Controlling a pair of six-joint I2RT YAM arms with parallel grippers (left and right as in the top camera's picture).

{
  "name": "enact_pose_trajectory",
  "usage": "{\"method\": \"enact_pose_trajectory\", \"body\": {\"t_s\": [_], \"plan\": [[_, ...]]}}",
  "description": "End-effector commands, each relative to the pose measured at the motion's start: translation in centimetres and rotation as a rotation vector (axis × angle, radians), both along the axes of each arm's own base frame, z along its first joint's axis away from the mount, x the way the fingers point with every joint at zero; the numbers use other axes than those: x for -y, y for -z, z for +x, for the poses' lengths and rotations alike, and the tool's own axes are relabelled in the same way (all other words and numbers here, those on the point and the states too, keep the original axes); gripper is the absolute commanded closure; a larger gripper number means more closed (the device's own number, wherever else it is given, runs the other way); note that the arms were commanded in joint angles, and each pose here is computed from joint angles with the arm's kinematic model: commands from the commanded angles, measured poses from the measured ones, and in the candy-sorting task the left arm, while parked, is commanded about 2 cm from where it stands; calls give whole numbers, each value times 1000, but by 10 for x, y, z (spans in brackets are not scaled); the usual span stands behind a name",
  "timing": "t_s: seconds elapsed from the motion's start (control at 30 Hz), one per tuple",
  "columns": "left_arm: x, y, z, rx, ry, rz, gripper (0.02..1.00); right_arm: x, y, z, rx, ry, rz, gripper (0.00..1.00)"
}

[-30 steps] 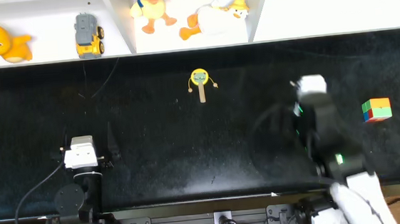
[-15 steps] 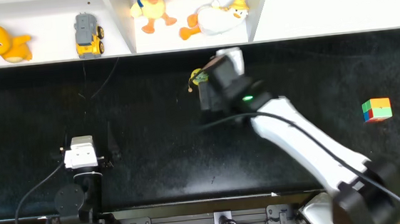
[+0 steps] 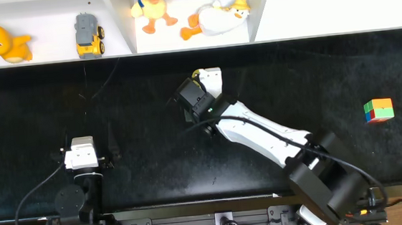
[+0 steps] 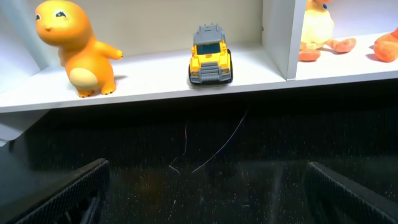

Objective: Store Toys

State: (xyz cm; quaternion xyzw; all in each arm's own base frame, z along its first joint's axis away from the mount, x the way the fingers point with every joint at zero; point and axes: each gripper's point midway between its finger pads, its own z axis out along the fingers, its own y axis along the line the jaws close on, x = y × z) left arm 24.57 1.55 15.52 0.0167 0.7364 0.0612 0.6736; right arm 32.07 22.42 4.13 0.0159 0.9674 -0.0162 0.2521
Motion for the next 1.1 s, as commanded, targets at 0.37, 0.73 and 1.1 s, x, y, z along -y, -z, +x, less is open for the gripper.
{"method": "enact_pose_trajectory", "body": {"t_s": [0.37,0.73,1.1], "plan": [[2,-1,0,6,7,16,20,-15,10,20,57,39,36,34],[2,-1,0,6,7,16,20,-17,16,24,59,42,41,485],[2,-1,0,6,7,16,20,-17,8,25,74,45,53,884]]}}
